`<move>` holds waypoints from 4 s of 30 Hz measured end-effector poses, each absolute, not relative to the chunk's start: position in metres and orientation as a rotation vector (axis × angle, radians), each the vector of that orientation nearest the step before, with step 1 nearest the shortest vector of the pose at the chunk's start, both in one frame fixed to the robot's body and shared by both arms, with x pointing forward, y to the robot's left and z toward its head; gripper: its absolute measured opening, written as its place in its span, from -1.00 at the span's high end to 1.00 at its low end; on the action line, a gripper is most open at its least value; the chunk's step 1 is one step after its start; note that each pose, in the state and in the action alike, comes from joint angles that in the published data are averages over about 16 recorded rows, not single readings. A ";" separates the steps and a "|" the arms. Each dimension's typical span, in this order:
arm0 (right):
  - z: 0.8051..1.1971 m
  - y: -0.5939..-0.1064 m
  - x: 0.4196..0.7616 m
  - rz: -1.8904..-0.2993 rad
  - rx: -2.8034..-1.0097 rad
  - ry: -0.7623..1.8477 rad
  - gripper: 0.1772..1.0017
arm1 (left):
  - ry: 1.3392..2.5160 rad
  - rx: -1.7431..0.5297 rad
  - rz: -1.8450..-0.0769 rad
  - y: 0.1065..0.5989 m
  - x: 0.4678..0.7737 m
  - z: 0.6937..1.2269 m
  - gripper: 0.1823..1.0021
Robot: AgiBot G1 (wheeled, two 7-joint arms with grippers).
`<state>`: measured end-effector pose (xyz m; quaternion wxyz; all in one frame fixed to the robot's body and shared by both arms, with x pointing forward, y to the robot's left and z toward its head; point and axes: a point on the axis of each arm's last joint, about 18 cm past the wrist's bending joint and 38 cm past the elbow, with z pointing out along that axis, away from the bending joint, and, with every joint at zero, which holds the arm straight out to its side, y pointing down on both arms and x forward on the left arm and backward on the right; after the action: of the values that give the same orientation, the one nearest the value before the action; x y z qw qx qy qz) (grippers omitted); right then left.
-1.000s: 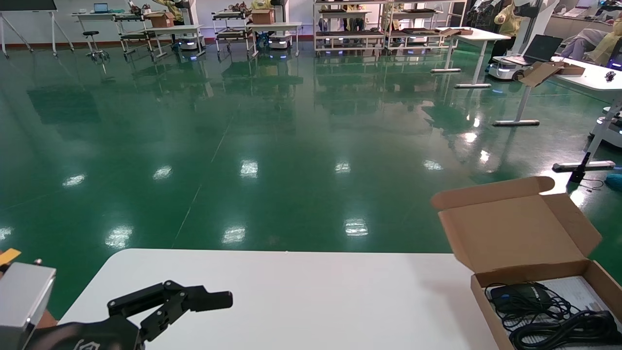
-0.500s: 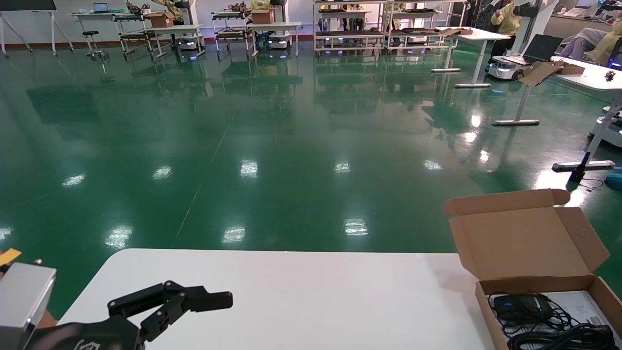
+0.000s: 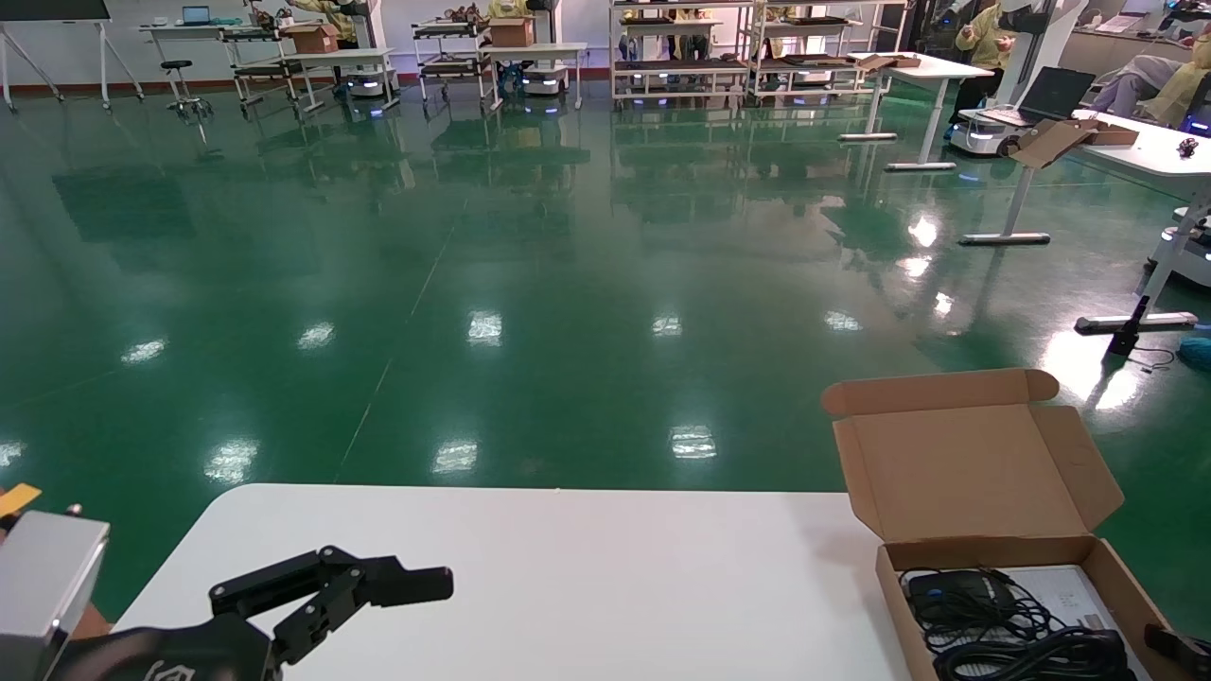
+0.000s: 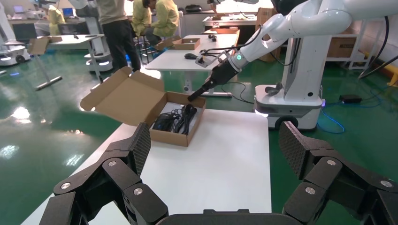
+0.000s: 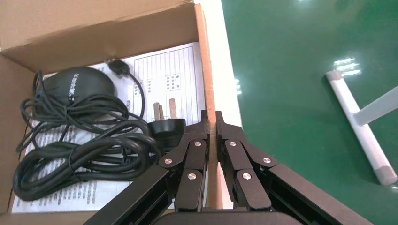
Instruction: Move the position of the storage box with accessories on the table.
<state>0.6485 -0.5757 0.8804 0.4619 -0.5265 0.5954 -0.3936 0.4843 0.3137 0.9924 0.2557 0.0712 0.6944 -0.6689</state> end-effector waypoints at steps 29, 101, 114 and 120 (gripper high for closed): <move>0.857 -0.577 0.660 -1.045 -1.280 1.523 0.94 | 1.885 0.193 -1.816 0.314 0.484 0.992 -1.00; 0.974 -0.512 0.652 -0.775 -1.239 1.111 -0.71 | 1.885 0.193 -1.816 0.314 0.484 0.992 -1.00; 1.016 -0.474 0.629 -0.553 -1.249 0.947 -0.97 | 1.885 0.193 -1.816 0.314 0.484 0.992 -1.00; 1.019 -0.471 0.626 -0.536 -1.253 0.926 -1.00 | 1.885 0.192 -1.816 0.314 0.484 0.992 -1.00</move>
<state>0.6263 -0.4706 1.0192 0.6795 -0.5579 0.4124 -0.2388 0.4844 0.3138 0.9923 0.2558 0.0709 0.6943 -0.6689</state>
